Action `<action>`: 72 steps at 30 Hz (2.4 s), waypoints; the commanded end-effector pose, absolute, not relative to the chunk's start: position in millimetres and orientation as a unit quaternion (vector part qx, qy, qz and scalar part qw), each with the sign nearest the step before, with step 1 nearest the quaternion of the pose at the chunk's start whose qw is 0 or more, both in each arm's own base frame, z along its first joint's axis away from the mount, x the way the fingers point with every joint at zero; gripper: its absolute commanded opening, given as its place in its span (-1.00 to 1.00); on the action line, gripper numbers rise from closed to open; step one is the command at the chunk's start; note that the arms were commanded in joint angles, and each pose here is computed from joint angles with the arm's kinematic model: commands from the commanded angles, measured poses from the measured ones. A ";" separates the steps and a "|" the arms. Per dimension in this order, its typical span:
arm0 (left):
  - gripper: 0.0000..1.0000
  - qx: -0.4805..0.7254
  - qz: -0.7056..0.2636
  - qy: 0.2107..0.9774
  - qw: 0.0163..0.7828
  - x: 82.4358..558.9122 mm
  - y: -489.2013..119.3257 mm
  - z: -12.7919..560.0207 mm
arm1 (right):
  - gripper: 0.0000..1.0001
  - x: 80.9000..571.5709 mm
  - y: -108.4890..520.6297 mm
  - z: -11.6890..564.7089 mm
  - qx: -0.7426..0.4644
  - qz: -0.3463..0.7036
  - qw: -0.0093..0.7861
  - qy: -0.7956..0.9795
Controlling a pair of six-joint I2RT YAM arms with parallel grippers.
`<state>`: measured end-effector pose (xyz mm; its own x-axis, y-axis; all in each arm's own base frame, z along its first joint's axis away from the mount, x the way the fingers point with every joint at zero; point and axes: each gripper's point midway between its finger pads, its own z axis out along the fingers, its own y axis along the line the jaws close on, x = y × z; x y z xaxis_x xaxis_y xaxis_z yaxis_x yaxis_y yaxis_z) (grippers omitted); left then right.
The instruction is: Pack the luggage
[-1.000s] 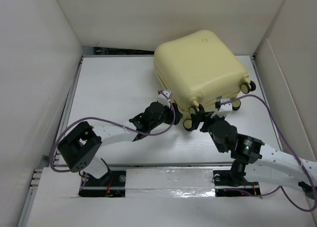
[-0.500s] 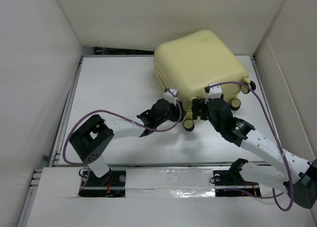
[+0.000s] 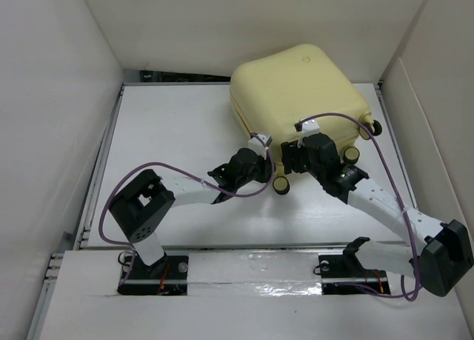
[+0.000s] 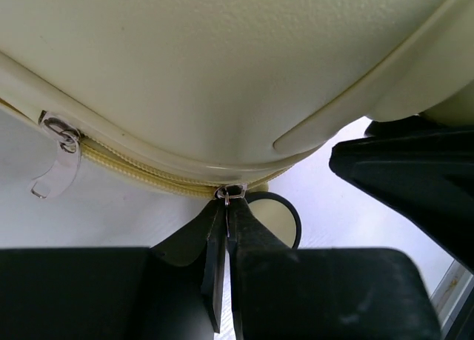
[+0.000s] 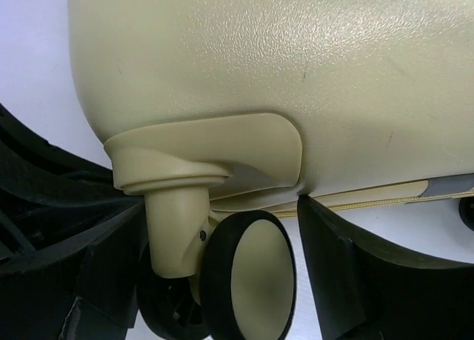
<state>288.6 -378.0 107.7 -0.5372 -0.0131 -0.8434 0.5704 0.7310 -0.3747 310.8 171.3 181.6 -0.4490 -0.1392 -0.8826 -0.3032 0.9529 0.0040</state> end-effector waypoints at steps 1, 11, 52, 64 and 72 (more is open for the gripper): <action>-1.00 0.160 -0.340 0.791 0.482 305.3 -385.4 133.5 | 0.60 329.1 178.5 203.6 -0.134 0.094 0.535 0.829; -1.00 0.139 -0.310 0.805 0.487 313.1 -355.9 127.0 | -1.00 329.0 162.5 196.4 -0.119 0.078 0.532 0.834; 0.28 -0.150 -0.266 0.767 0.564 327.7 -177.5 168.7 | -0.29 269.0 226.7 256.1 -0.174 0.160 0.585 0.775; 0.54 -0.087 -0.409 0.706 0.571 249.0 -186.3 242.3 | 0.71 293.1 136.8 275.0 -0.081 0.087 0.613 0.781; 0.75 -0.060 -0.447 0.657 0.604 196.7 -158.2 313.4 | 1.00 252.3 162.2 293.1 -0.122 0.175 0.648 0.731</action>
